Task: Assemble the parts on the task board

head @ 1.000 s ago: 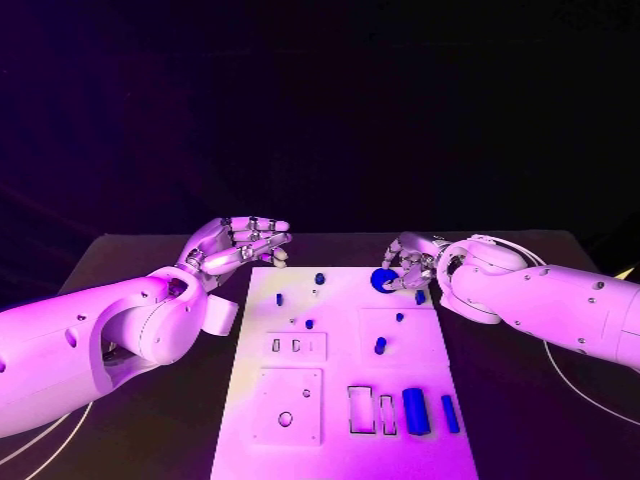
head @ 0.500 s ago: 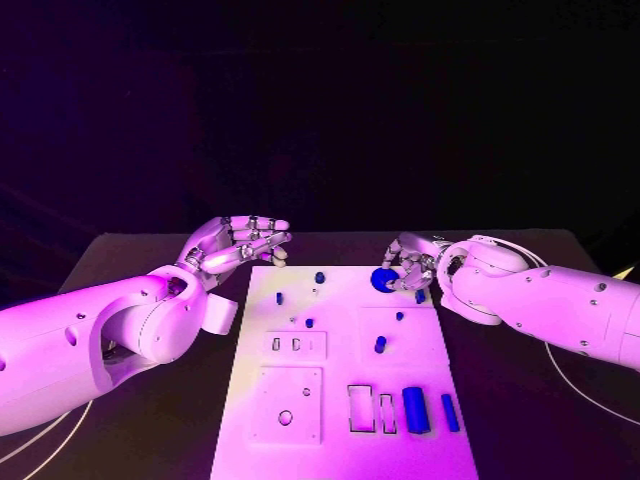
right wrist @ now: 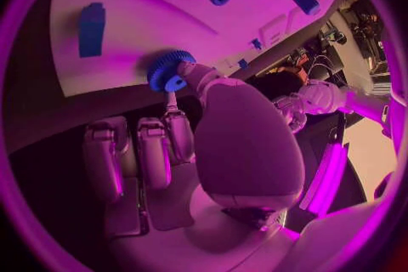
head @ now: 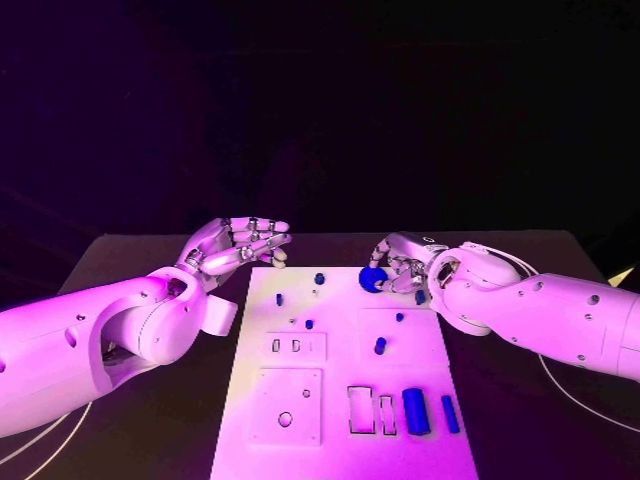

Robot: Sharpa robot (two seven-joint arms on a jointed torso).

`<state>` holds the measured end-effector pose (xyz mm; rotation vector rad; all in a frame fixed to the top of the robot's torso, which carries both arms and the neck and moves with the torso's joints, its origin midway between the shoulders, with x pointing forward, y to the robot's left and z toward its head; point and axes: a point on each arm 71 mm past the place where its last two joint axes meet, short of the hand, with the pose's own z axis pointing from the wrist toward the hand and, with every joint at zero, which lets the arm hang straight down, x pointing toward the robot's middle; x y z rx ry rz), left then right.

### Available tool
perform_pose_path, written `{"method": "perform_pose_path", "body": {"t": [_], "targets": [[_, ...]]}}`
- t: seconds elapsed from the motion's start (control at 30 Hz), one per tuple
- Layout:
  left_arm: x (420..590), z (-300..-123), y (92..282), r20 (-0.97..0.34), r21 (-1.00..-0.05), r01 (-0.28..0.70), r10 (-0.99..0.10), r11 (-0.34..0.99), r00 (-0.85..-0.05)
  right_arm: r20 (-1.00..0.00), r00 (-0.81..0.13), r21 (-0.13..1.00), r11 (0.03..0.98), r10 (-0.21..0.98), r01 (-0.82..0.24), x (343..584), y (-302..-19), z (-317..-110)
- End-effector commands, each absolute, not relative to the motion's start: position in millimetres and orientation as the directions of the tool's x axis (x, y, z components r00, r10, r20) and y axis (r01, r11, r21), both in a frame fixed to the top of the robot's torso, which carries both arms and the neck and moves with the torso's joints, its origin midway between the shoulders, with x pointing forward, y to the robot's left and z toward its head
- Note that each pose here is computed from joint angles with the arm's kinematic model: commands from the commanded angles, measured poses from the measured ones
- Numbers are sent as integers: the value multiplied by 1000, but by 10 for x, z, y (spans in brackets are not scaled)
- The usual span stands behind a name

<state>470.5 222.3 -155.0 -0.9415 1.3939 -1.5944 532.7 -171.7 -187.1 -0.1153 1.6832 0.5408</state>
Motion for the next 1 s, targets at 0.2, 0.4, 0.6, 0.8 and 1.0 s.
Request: {"method": "perform_pose_path", "body": {"t": [0.2, 0.4, 0.6, 0.8, 1.0], "targets": [[4703, -1540, 2195, 32, -992, 97, -905, -80, -424, -969, -80, 246, 855, 236, -456, 5182, -1426, -1755], [4710, -1543, 2176, 33, -992, 97, -904, -81, -426, -970, -66, 233, 832, 232, -504, 5101, -1119, -1740], [4714, -1544, 2157, 34, -992, 96, -902, -83, -430, -971, -76, 232, 819, 226, -525, 5078, -892, -1804], [4716, -1544, 2152, 34, -992, 97, -902, -83, -430, -972, -95, 231, 818, 213, -527, 5079, -787, -1891], [4718, -1544, 2151, 33, -992, 97, -902, -83, -430, -972, -113, 233, 816, 204, -529, 5073, -713, -1970]]}}
